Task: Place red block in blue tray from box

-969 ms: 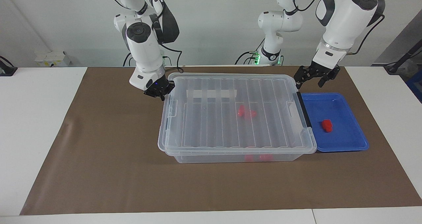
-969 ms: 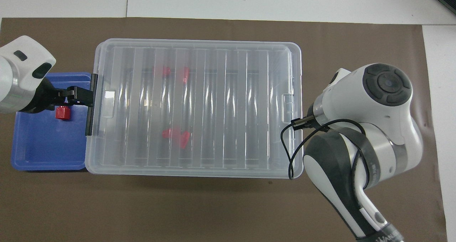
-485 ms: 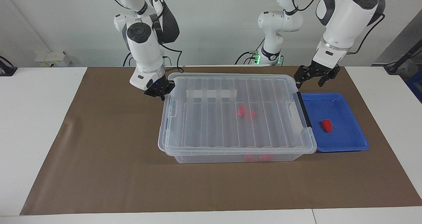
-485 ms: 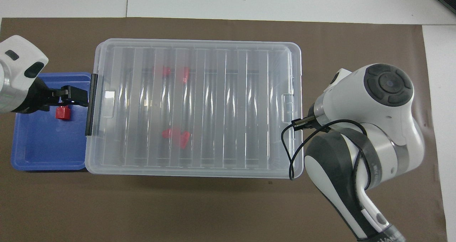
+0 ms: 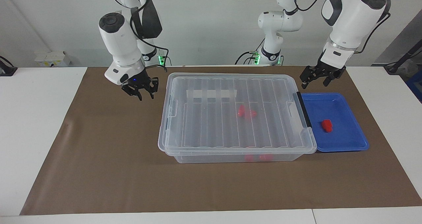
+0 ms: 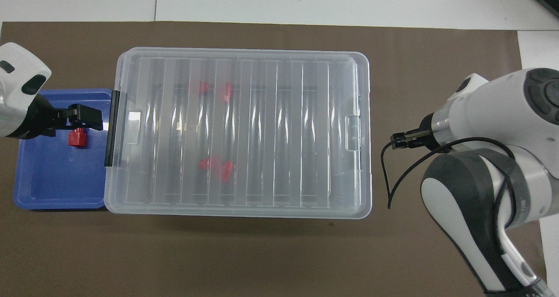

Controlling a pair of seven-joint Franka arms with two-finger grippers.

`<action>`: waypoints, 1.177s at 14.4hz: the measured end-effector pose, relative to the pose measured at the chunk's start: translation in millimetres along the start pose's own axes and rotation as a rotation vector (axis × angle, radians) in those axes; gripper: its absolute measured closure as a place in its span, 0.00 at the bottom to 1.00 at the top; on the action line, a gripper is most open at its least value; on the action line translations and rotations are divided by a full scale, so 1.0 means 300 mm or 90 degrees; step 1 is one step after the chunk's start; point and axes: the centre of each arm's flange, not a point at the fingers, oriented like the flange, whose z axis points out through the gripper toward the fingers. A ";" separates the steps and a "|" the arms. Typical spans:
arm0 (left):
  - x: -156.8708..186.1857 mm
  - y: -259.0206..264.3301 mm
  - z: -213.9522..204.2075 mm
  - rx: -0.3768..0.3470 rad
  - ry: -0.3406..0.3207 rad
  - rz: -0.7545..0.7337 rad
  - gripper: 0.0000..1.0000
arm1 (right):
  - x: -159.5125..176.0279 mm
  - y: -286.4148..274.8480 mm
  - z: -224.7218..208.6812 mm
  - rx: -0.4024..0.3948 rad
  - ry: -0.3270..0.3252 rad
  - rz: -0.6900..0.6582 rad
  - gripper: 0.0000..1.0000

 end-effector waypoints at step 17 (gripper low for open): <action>0.000 0.000 0.000 0.000 0.000 0.000 0.00 | -0.002 0.264 -0.459 -0.039 0.030 0.083 0.00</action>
